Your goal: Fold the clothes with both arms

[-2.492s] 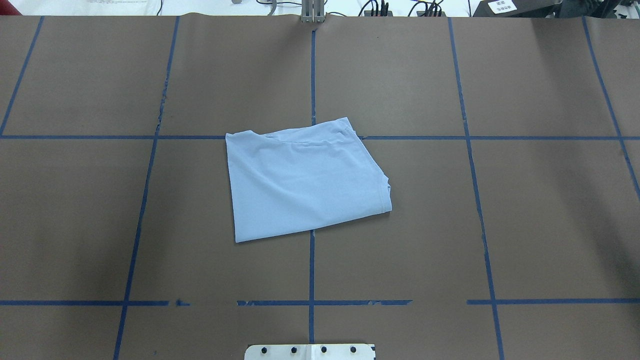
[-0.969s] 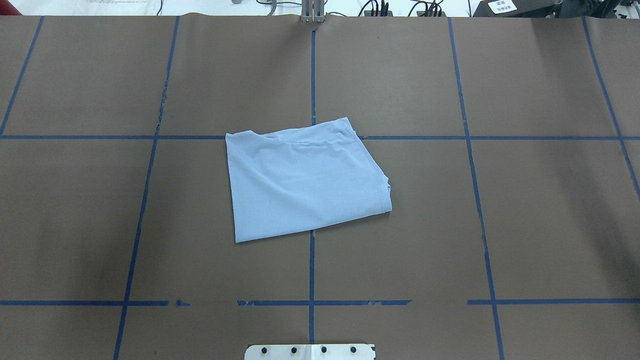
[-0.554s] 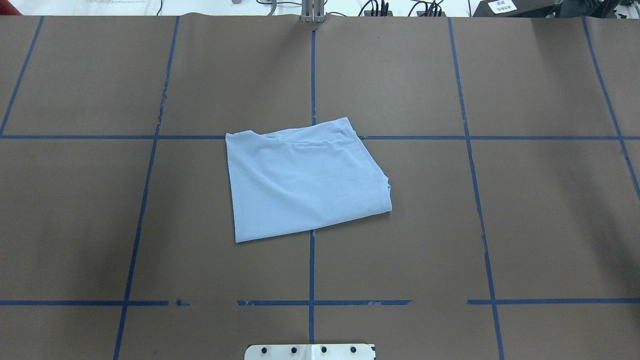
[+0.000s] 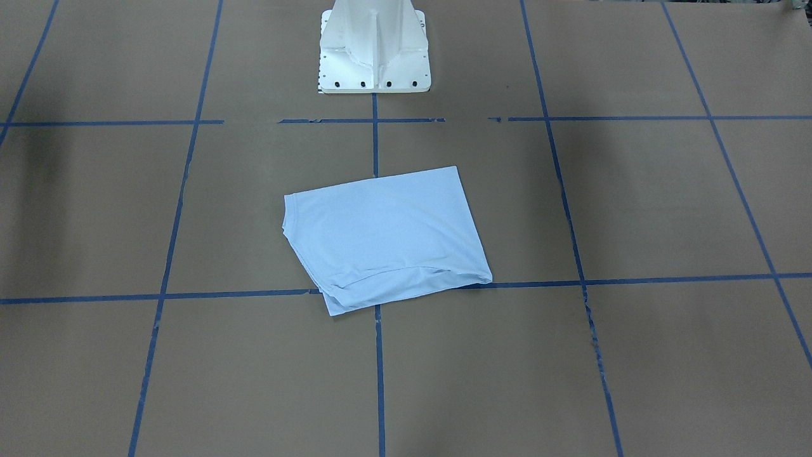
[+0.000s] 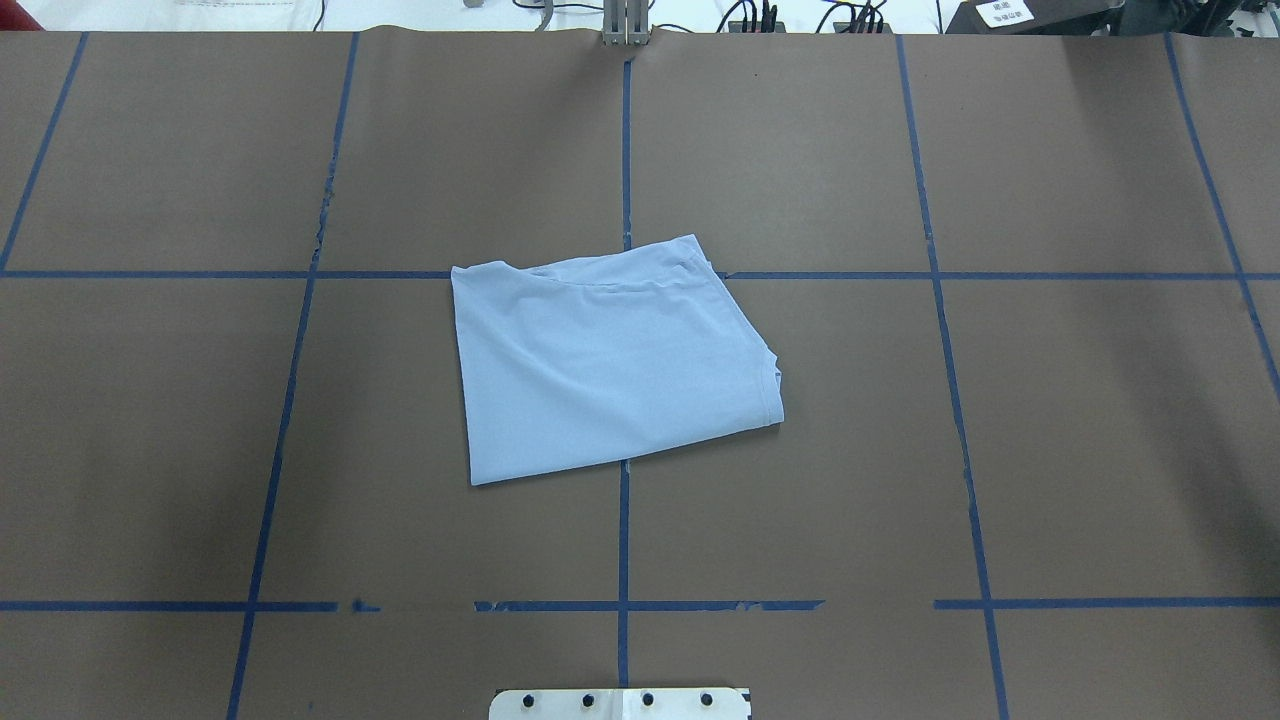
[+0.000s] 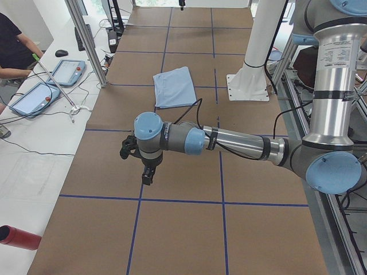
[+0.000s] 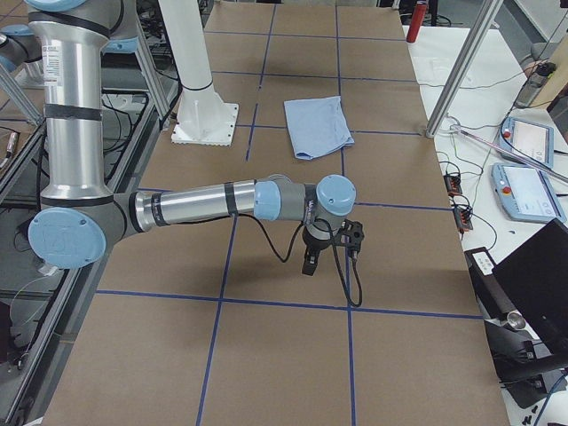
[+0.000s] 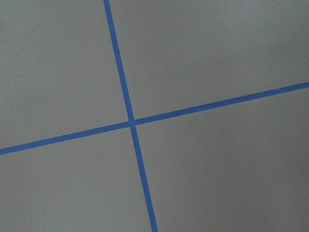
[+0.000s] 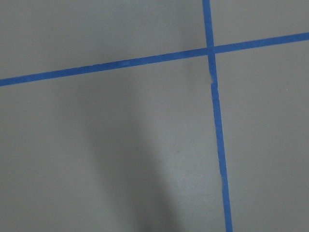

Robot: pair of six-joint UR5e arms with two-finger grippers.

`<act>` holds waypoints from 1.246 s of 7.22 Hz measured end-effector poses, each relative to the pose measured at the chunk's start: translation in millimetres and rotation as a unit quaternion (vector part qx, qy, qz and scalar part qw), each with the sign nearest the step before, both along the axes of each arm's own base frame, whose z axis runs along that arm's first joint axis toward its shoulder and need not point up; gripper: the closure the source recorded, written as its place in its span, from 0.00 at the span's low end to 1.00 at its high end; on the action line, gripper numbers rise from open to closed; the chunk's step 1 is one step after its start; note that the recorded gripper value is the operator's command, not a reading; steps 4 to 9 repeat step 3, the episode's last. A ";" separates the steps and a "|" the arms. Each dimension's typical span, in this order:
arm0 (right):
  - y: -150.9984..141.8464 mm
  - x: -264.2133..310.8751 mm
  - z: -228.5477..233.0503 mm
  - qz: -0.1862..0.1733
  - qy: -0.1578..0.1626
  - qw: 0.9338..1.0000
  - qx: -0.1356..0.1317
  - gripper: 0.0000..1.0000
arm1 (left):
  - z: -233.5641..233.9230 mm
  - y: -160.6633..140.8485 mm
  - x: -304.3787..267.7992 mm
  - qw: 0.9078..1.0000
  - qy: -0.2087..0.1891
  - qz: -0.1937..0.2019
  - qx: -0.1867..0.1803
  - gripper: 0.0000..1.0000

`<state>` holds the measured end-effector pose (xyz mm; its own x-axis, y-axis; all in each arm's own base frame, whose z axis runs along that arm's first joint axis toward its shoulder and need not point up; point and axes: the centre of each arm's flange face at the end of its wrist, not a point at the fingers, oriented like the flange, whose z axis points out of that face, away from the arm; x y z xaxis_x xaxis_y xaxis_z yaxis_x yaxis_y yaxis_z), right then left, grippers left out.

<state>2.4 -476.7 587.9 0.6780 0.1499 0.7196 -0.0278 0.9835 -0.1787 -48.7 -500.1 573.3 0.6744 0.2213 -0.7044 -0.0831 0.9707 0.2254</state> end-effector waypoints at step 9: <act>0.1 0.0 -0.4 0.000 0.000 1.000 0.000 0.00 | -2.6 -3.0 -0.4 1.000 -0.001 -0.001 0.002 0.00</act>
